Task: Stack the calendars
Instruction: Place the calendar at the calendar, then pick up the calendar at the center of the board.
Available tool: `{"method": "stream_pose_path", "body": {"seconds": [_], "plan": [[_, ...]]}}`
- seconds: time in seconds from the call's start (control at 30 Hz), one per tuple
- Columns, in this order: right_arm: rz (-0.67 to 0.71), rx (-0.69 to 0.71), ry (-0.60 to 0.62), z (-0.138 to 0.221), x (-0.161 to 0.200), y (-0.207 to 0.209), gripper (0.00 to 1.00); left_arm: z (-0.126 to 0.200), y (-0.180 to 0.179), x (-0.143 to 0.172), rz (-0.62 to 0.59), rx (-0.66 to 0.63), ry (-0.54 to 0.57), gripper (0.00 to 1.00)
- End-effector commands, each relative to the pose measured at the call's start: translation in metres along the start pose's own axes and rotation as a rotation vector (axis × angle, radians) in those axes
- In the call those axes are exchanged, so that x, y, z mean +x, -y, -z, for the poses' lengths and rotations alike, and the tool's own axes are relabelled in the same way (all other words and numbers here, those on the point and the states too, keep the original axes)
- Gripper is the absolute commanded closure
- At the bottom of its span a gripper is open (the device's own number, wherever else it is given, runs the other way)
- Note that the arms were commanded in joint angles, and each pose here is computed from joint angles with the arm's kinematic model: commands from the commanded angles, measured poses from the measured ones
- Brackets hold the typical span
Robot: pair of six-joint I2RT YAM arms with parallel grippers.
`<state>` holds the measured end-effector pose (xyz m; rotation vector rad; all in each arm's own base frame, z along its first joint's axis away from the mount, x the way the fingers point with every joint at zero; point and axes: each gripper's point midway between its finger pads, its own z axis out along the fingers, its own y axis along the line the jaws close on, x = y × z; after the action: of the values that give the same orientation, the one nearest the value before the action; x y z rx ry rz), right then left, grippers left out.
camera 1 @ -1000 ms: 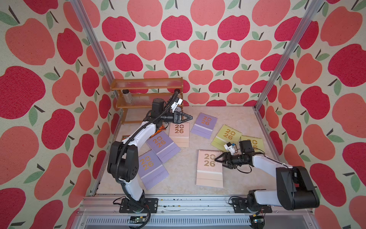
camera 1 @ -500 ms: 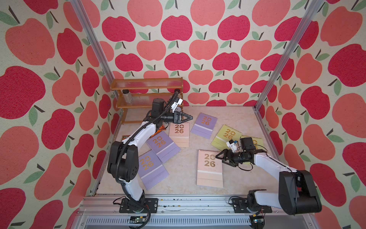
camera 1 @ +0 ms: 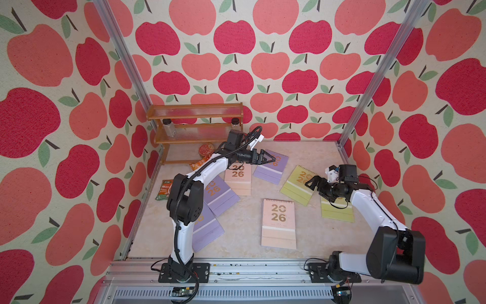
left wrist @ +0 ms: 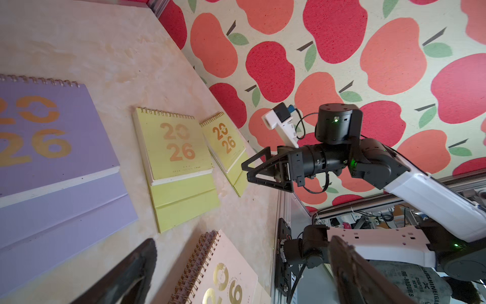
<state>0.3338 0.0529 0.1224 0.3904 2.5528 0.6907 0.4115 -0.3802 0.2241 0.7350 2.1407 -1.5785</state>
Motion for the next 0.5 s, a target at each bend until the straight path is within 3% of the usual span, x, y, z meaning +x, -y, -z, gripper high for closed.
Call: {"method": "stream_pose_path", "body": {"seconds": [0.0,0.23,0.47], "plan": [[-0.063,0.075,0.025,0.001,-0.019,0.023,0.03,-0.025,-0.03,0.001,0.042,-0.063,-0.028,0.0],[-0.098,0.103,0.027,-0.018,-0.038,0.041,0.03,-0.08,-0.061,0.003,0.098,-0.1,-0.053,0.0],[-0.137,0.063,-0.032,-0.053,-0.041,0.049,0.04,-0.11,-0.079,0.019,0.139,-0.126,-0.093,0.0]]}}
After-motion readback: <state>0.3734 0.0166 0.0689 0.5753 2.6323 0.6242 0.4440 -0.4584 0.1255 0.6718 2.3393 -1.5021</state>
